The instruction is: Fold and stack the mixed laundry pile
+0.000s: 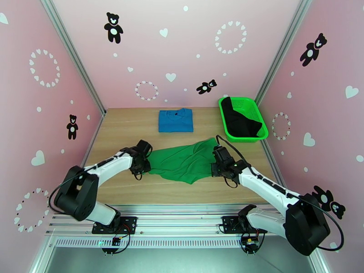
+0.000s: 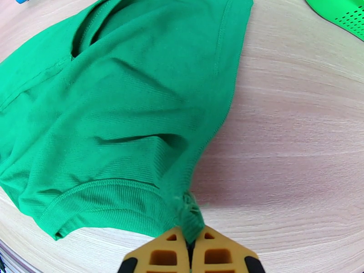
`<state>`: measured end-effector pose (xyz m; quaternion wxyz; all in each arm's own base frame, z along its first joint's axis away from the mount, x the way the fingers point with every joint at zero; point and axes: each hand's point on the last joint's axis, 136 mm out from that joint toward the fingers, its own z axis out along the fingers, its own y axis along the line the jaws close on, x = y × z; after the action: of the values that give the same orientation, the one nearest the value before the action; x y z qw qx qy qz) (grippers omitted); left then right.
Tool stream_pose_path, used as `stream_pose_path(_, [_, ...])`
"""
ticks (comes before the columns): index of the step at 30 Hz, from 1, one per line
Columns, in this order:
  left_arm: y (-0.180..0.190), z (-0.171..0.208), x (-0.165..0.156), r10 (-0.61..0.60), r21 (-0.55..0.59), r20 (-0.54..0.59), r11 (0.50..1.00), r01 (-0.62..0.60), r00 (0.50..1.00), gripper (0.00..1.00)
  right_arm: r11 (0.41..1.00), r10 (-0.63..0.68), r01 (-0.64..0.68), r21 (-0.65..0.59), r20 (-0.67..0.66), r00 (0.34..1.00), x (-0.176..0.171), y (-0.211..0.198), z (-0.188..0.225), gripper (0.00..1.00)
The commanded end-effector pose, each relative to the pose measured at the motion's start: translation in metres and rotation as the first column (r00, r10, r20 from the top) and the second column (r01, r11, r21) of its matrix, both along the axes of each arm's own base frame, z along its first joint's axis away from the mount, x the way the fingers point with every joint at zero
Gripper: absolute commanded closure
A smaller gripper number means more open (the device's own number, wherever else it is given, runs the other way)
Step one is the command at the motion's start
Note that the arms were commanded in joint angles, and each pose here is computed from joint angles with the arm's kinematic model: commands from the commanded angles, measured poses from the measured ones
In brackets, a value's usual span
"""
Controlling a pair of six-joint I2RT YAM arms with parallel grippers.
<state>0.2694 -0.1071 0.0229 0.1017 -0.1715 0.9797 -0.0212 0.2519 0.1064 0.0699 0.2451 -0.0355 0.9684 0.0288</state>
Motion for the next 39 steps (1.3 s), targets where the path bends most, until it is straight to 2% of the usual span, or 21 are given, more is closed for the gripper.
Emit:
stream_pose_path(1, [-0.001, -0.009, 0.021, 0.009, 0.004, 0.049, 1.0, -0.01, 0.999, 0.75, 1.0, 0.0, 0.0, 0.004, -0.011, 1.0, -0.006, -0.003, -0.003, 1.0])
stream_pose_path(3, [-0.002, -0.008, 0.03, 0.002, 0.012, 0.061, 1.0, -0.002, 0.998, 1.0, 1.0, -0.003, 0.003, 0.004, -0.014, 1.0, -0.008, -0.003, -0.004, 1.0])
stream_pose_path(7, [-0.012, 0.026, 0.045, -0.027, -0.018, 0.11, 0.999, 0.03, 0.994, 1.0, 1.0, -0.012, 0.012, -0.005, -0.016, 1.0, -0.01, -0.007, -0.005, 1.0])
stream_pose_path(10, [-0.015, 0.078, 0.061, -0.072, -0.004, 0.174, 0.997, 0.074, 0.982, 1.0, 1.0, -0.022, 0.022, -0.011, -0.017, 1.0, -0.012, -0.01, -0.007, 1.0])
stream_pose_path(14, [-0.032, 0.135, 0.09, -0.169, -0.007, 0.203, 0.985, 0.174, 0.964, 1.0, 0.999, -0.026, 0.026, -0.02, -0.027, 0.999, -0.014, -0.011, -0.011, 1.0])
stream_pose_path(17, [-0.041, 0.15, 0.126, -0.203, -0.012, 0.209, 0.978, 0.21, 0.957, 1.0, 0.999, -0.032, 0.031, -0.029, -0.031, 0.999, -0.014, -0.014, -0.013, 1.0])
stream_pose_path(20, [-0.048, 0.142, 0.172, -0.229, -0.002, 0.217, 0.972, 0.235, 0.949, 1.0, 0.999, -0.032, 0.031, -0.03, -0.029, 0.999, -0.015, -0.014, -0.013, 1.0])
stream_pose_path(21, [-0.05, 0.132, 0.183, -0.234, 0.002, 0.199, 0.971, 0.239, 0.951, 0.91, 0.999, -0.03, 0.029, -0.032, -0.029, 0.999, -0.014, -0.014, -0.013, 1.0])
stream_pose_path(23, [-0.056, 0.118, 0.198, -0.241, -0.009, 0.178, 0.969, 0.246, 0.954, 0.37, 0.999, -0.029, 0.028, -0.034, -0.03, 0.999, -0.015, -0.014, -0.012, 1.0])
stream_pose_path(24, [-0.058, 0.112, 0.2, -0.239, -0.02, 0.172, 0.969, 0.246, 0.956, 0.19, 0.999, -0.028, 0.027, -0.037, -0.033, 0.999, -0.015, -0.014, -0.013, 1.0])
stream_pose_path(26, [-0.059, 0.108, 0.198, -0.227, -0.034, 0.176, 0.971, 0.236, 0.958, 0.02, 0.999, -0.03, 0.029, -0.041, -0.032, 0.999, -0.015, -0.015, -0.012, 1.0])
stream_pose_path(31, [-0.035, 0.113, 0.154, -0.181, 0.001, 0.171, 0.983, 0.184, 0.968, 0.02, 0.999, -0.024, 0.023, -0.044, -0.04, 0.999, -0.014, -0.014, -0.015, 1.0])
stream_pose_path(34, [-0.022, 0.106, 0.107, -0.152, -0.015, 0.124, 0.988, 0.155, 0.981, 0.02, 0.999, -0.018, 0.016, -0.039, -0.05, 0.999, -0.012, -0.011, -0.017, 1.0])
stream_pose_path(36, [-0.017, 0.092, 0.074, -0.134, -0.052, 0.08, 0.989, 0.138, 0.988, 0.05, 0.999, -0.012, 0.01, -0.035, -0.054, 0.998, -0.011, -0.009, -0.017, 1.0])
stream_pose_path(39, [-0.019, 0.066, 0.042, -0.111, -0.117, 0.045, 0.986, 0.116, 0.993, 0.15, 1.0, -0.004, 0.002, -0.031, -0.057, 0.998, -0.01, -0.007, -0.017, 1.0])
